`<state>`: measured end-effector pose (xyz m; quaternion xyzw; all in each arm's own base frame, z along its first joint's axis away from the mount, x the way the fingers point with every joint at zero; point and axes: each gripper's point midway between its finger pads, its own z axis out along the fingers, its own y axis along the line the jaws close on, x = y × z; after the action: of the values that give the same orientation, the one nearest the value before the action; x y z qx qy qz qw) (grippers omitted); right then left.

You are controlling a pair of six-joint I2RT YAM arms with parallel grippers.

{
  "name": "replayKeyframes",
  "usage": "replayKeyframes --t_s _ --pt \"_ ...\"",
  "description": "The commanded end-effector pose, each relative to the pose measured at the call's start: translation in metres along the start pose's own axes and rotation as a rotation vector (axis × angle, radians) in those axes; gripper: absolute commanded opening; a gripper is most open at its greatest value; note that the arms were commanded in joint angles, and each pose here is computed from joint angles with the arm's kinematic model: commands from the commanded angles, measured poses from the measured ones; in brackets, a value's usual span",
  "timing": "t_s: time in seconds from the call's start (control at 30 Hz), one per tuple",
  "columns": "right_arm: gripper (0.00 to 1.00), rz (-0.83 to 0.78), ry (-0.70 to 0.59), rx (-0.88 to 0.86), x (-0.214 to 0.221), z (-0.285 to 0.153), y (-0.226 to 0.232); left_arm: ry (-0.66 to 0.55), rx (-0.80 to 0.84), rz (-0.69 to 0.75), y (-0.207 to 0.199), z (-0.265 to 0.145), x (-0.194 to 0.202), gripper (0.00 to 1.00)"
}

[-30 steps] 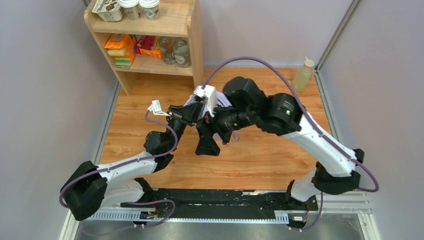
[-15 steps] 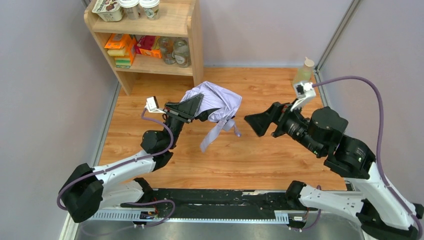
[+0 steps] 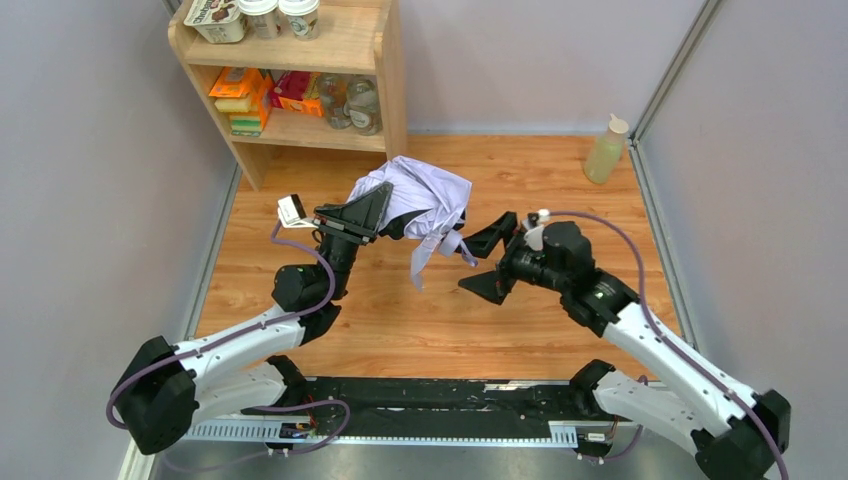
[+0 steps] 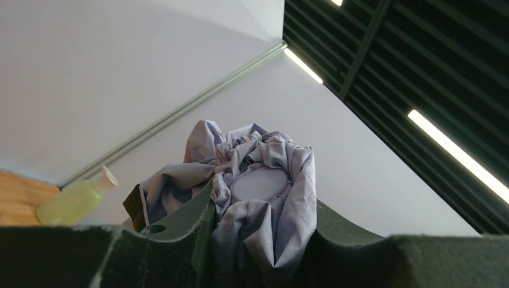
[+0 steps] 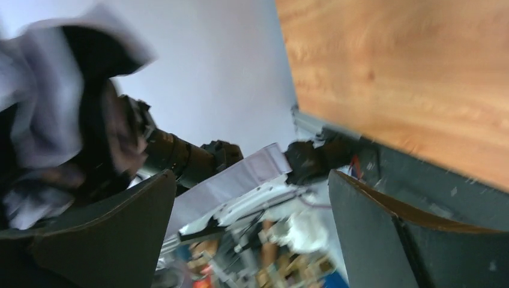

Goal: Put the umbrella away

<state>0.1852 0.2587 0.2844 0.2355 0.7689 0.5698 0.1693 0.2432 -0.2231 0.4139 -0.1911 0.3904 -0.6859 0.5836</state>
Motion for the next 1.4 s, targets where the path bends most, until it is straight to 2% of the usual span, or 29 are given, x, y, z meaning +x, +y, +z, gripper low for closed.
replayKeyframes --t_s 0.0,0.2,0.33,0.43,0.63,0.83,1.0,1.07,1.17,1.2,1.27,1.37 --pt "1.0 0.286 0.291 -0.198 0.039 -0.005 0.055 -0.136 0.245 -0.119 -0.077 0.005 -0.041 0.0" --pt "1.0 0.474 0.363 -0.183 0.063 0.012 0.054 -0.157 0.243 -0.095 -0.078 0.005 -0.046 0.0" --pt "1.0 0.53 0.41 -0.19 0.079 0.016 0.061 -0.167 0.256 -0.059 -0.083 0.006 -0.048 0.0" --pt "1.0 0.56 0.391 -0.186 0.081 0.021 0.062 -0.168 0.26 -0.055 -0.084 0.009 -0.048 0.0" --pt "1.0 0.625 0.426 -0.198 0.088 0.037 0.058 -0.159 0.266 -0.103 -0.086 0.018 -0.044 0.0" --pt "0.97 0.631 0.391 -0.241 0.08 0.05 0.069 -0.151 0.266 -0.14 -0.086 0.02 -0.042 0.0" --pt "0.87 0.659 0.337 -0.263 0.07 0.051 0.07 -0.157 0.259 -0.133 -0.084 0.019 -0.043 0.0" --pt "0.88 0.668 0.318 -0.241 0.07 0.05 0.067 -0.16 0.257 -0.122 -0.084 0.018 -0.044 0.0" --pt "0.98 0.665 0.294 -0.192 0.071 0.044 0.061 -0.172 0.246 -0.117 -0.081 0.019 -0.045 0.0" --pt "0.98 0.668 0.28 -0.197 0.068 0.042 0.061 -0.169 0.243 -0.106 -0.079 0.02 -0.044 0.0" --pt "0.98 0.69 0.273 -0.198 0.066 0.04 0.059 -0.172 0.241 -0.091 -0.078 0.021 -0.043 0.0" --pt "0.91 0.729 0.263 -0.199 0.063 0.04 0.058 -0.162 0.237 -0.094 -0.075 0.025 -0.039 0.0"
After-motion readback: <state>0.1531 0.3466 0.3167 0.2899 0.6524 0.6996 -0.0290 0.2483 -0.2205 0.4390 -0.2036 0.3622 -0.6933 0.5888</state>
